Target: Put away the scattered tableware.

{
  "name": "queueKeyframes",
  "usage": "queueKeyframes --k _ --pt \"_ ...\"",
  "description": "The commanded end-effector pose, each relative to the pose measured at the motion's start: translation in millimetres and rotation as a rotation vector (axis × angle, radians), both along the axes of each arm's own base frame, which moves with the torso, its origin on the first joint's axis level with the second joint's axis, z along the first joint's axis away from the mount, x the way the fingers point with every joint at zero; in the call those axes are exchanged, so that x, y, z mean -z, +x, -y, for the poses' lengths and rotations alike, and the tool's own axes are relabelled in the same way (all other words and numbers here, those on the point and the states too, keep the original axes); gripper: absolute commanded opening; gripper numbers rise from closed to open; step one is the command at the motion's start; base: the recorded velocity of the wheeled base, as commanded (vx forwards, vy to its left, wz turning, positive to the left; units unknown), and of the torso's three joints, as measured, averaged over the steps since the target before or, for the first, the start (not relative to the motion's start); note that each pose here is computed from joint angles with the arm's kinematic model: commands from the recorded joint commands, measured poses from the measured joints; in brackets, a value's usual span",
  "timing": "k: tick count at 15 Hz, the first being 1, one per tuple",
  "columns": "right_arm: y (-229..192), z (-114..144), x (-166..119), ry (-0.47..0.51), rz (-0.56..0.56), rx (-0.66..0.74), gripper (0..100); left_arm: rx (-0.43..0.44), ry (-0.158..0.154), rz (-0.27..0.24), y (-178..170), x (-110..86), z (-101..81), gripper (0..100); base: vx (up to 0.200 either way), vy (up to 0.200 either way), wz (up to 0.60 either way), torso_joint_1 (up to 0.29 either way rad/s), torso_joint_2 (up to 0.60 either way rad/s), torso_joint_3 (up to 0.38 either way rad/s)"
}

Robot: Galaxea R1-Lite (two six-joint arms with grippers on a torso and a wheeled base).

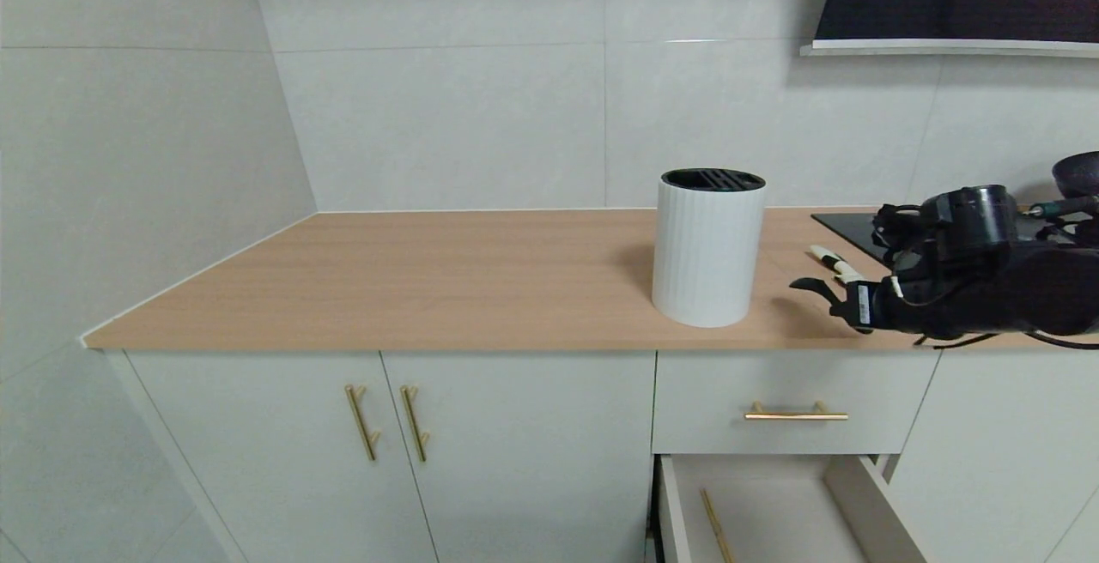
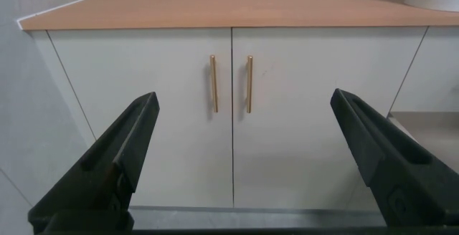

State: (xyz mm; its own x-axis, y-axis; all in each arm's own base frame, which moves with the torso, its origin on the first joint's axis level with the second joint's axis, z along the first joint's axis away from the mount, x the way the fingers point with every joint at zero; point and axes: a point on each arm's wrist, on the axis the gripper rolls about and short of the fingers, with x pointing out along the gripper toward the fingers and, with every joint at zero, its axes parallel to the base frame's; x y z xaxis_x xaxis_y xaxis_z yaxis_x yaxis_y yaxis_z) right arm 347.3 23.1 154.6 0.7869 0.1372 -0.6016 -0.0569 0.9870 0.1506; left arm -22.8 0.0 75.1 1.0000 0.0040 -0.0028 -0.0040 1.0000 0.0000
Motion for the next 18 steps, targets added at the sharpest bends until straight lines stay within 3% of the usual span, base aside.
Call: queueKeyframes --k 1,3,7,10,18 --pt "-52 0 -20 0.006 0.03 0.004 0 -0.001 0.0 0.0 0 0.0 0.0 100 0.0 0.0 0.0 0.0 0.0 0.0" --pt "-94 3 -8 0.006 -0.008 0.0 0 -0.001 0.0 0.0 0 0.0 0.0 100 0.0 0.0 0.0 0.0 0.0 0.0" --pt "-120 4 8 0.001 -0.061 -0.004 0 -0.001 0.0 0.0 0 0.0 0.0 100 0.0 0.0 0.0 0.0 0.0 0.0" --pt "-121 -1 27 -0.013 -0.127 -0.024 0 -0.001 0.0 0.0 0 0.0 0.0 100 0.0 0.0 0.0 0.0 0.0 0.0" --pt "-118 -12 52 -0.023 -0.142 -0.067 0 -0.001 0.0 0.0 0 0.0 0.0 100 0.0 0.0 0.0 0.0 0.0 0.0"
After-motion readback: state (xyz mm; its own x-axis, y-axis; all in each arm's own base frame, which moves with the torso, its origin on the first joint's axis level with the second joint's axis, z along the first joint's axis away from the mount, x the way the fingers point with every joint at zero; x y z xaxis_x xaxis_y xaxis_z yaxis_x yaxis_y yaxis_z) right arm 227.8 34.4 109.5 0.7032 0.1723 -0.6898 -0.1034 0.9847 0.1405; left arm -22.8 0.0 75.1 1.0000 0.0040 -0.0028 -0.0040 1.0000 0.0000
